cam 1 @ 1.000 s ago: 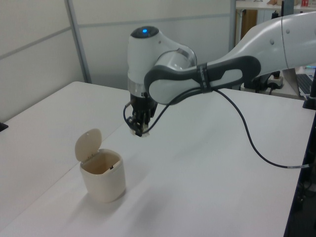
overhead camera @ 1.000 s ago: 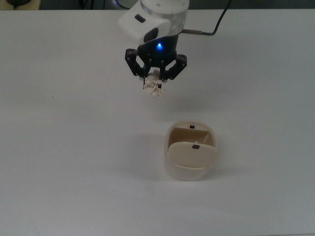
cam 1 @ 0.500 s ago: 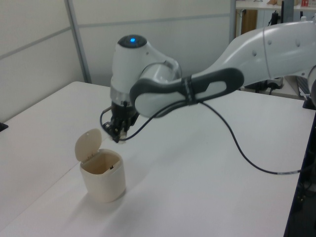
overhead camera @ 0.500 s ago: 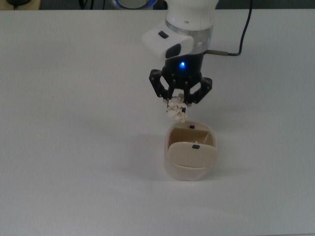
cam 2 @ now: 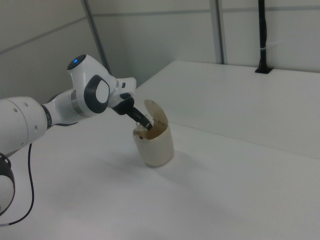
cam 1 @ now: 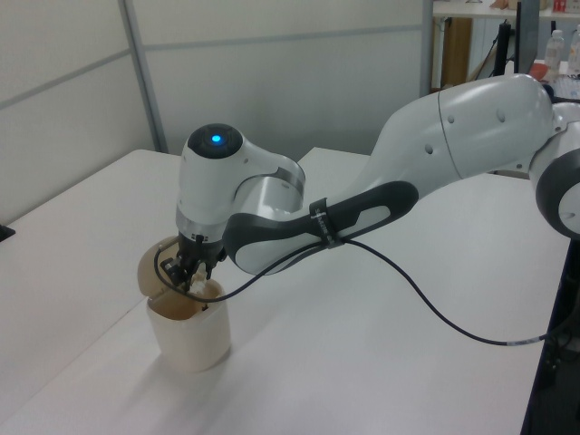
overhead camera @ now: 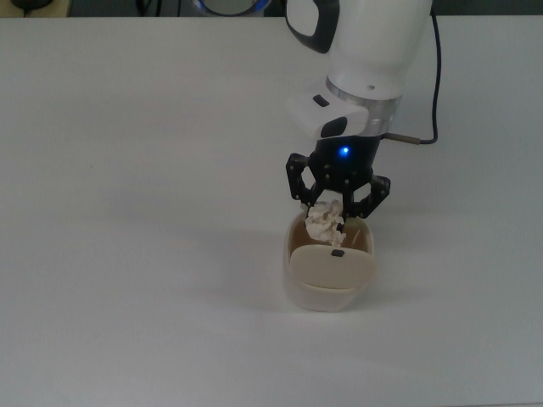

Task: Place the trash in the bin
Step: 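Open the gripper to drop the paper ball into the bin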

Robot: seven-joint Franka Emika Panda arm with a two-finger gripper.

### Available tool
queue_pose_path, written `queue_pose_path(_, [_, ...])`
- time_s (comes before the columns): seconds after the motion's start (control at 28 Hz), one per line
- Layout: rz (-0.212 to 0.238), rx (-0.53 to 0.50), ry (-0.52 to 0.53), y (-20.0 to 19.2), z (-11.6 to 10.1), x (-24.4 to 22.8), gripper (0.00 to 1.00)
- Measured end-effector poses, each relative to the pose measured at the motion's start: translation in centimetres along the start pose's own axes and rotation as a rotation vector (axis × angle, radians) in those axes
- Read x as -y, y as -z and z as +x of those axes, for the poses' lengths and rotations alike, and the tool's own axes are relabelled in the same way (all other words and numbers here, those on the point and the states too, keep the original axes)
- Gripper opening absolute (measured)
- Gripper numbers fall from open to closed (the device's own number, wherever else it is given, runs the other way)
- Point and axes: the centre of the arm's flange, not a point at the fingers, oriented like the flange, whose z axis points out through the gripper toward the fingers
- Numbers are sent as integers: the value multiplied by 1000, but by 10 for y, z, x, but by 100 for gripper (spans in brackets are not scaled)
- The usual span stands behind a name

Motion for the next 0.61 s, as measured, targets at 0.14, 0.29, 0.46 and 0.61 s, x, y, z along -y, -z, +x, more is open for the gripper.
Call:
queue_pose_path(0.14, [-6,-2,-3,-5,-1,3,63])
queue_pose_path(0.29, [-4,-6,-4,-4,1,3,76])
queue_pose_path(0.46, [2,-16,-7,2,5,3,95])
queue_pose_path(0.61, [-10,12,3,13,8,-4,100])
